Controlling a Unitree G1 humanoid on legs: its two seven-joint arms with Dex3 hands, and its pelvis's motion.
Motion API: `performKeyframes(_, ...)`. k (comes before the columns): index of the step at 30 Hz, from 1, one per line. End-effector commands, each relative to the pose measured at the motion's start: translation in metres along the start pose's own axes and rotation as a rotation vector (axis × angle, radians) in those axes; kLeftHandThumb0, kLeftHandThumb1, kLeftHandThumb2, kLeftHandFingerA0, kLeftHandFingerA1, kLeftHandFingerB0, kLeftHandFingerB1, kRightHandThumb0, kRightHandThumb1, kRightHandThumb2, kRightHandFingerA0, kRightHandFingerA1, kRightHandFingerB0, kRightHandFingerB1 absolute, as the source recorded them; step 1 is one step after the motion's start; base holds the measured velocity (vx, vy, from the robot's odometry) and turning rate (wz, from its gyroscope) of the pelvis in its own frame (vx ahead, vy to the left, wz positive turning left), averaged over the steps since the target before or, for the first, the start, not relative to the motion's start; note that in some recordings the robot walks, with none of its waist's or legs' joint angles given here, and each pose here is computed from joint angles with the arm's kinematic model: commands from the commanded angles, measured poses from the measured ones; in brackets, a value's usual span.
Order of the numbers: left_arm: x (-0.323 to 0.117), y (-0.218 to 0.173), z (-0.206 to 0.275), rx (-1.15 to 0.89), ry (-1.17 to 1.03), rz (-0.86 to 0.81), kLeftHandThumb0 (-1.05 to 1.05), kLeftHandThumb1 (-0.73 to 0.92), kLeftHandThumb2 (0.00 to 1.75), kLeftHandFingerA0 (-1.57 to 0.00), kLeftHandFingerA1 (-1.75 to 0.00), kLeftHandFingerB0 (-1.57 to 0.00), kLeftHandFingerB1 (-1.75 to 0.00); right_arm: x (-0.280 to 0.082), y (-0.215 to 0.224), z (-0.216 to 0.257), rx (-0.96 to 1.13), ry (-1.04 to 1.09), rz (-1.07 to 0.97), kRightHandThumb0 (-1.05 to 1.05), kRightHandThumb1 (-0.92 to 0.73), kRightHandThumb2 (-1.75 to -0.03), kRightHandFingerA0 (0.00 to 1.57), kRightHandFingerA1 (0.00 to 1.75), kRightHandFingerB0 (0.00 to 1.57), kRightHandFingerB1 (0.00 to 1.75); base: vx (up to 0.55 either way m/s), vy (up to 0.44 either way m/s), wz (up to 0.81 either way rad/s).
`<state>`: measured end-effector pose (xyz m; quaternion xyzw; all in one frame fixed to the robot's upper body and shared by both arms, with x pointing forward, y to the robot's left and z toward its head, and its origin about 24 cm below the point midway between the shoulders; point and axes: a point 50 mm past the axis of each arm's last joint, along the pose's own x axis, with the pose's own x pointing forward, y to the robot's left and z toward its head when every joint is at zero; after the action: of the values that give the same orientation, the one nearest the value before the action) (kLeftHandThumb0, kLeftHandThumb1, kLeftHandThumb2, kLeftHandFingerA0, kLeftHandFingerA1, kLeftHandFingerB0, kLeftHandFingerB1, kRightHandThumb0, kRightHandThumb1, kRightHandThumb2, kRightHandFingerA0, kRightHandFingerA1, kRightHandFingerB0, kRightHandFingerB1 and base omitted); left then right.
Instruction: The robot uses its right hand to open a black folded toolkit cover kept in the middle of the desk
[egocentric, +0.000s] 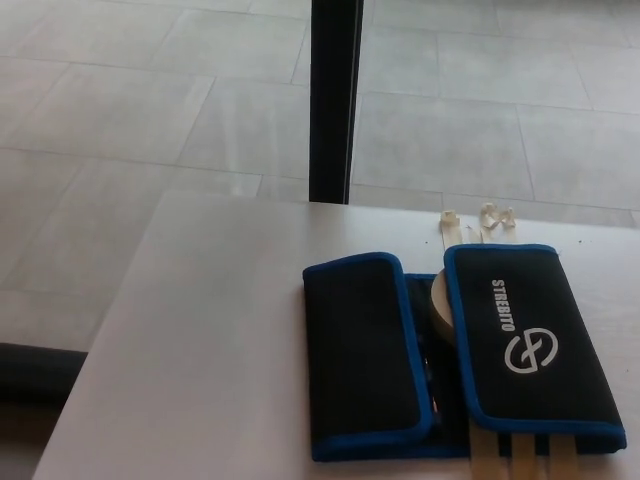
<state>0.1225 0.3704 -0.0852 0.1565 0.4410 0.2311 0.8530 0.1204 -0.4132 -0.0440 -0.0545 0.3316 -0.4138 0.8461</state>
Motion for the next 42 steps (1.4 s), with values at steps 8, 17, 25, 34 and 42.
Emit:
performKeyframes(8,0.003,0.053,0.008,-0.377,0.043,0.157,-1.05,0.54,1.22,-0.88,-1.57,-0.38,-1.41,0.002,-0.102,0.058,1.083,-0.028,-0.544,-0.77,-0.78,-0.64,1.05,1.75,0.32,1.09,0.00,0.000,0.00)
performKeyframes(17,0.004,0.051,0.011,-0.392,0.043,0.157,-1.05,0.53,1.20,-0.78,-1.56,-0.37,-1.39,-0.006,-0.087,0.150,1.205,-0.256,-0.410,-0.72,-0.66,-0.64,0.78,1.52,0.36,1.04,0.00,0.000,0.00)
performKeyframes(25,0.004,0.049,0.008,-0.388,0.048,0.148,-1.05,0.53,1.21,-0.81,-1.57,-0.37,-1.40,-0.061,-0.006,0.223,0.855,-0.620,0.025,-0.78,-0.51,-0.95,0.49,0.69,0.25,0.54,0.00,0.000,0.01)
performKeyframes(34,0.004,0.051,0.009,-0.381,0.046,0.150,-1.05,0.54,1.24,-0.85,-1.58,-0.41,-1.38,-0.124,0.081,0.215,0.382,-0.881,0.438,-0.45,-0.78,-0.63,0.36,0.42,0.26,0.31,0.00,0.000,0.00)
performKeyframes(42,0.003,0.051,0.007,-0.380,0.050,0.155,-1.05,0.51,1.18,-0.79,-1.57,-0.40,-1.39,-0.144,0.127,0.177,-0.094,-1.021,0.657,-0.61,-0.63,-0.60,0.40,0.47,0.29,0.31,0.00,0.000,0.00)
